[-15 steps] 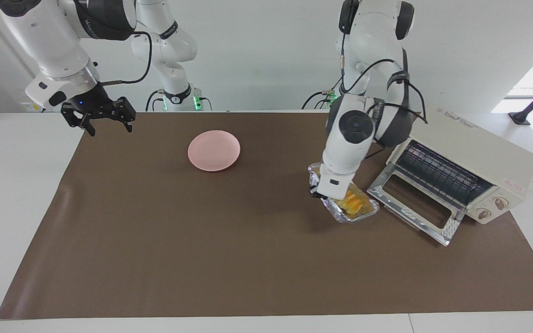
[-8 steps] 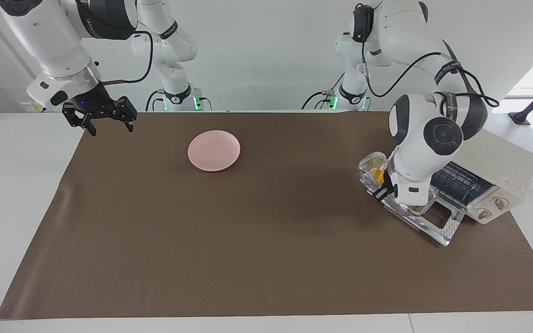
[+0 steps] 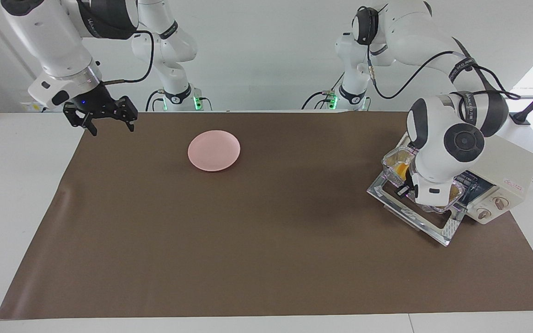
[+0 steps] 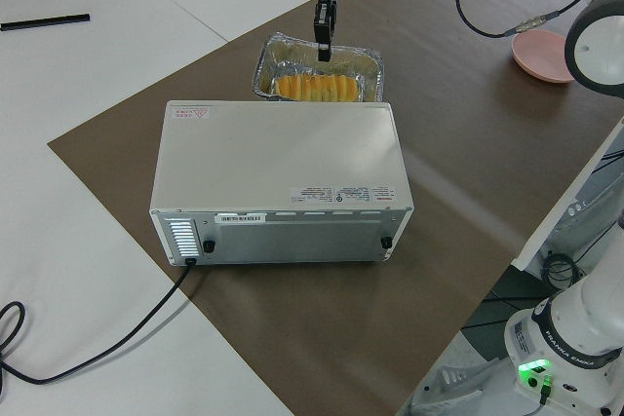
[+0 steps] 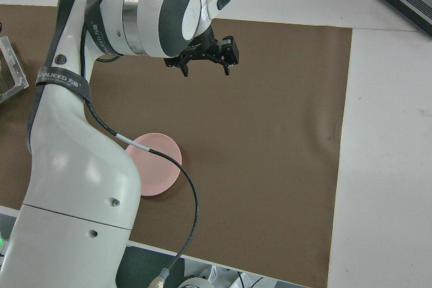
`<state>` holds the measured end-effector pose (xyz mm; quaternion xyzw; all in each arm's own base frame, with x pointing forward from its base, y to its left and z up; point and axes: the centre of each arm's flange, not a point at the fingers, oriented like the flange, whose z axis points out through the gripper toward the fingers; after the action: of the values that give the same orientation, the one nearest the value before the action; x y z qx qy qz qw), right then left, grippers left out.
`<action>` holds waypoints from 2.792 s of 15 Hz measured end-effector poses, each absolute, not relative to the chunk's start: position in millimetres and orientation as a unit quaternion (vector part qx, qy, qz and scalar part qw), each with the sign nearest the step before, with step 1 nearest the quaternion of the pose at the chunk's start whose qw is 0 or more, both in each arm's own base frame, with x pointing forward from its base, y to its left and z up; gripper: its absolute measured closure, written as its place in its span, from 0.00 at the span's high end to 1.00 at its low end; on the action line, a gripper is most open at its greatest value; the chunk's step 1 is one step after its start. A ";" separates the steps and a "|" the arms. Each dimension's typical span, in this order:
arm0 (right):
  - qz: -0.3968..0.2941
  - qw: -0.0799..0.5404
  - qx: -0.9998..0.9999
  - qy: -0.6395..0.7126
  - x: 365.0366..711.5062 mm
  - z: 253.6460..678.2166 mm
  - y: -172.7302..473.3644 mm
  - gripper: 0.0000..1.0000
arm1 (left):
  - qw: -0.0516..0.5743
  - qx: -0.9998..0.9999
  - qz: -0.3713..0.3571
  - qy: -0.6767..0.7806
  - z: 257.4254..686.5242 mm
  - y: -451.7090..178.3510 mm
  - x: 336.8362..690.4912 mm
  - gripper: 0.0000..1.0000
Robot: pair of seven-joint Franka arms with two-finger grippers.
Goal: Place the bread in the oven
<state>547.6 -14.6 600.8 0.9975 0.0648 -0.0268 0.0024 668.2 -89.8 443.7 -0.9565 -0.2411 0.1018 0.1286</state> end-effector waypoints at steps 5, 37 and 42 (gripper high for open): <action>-0.027 0.002 0.998 0.065 547.6 600.5 -14.5 1.00 | 0.149 -0.952 0.123 -0.236 423.0 -57.2 664.5 0.01; -0.026 -0.008 0.997 0.065 547.5 600.9 -11.4 1.00 | 0.179 -0.947 0.104 -0.247 397.9 3.0 644.7 0.85; -0.030 -0.008 0.997 0.065 546.5 600.0 -11.4 1.00 | 0.172 -0.953 0.075 -0.237 412.7 -10.6 652.5 1.00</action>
<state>546.5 -11.4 600.0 0.9974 0.0654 -0.0303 -0.0084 652.5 -10.6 412.7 -0.9533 -0.2367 0.0751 0.1718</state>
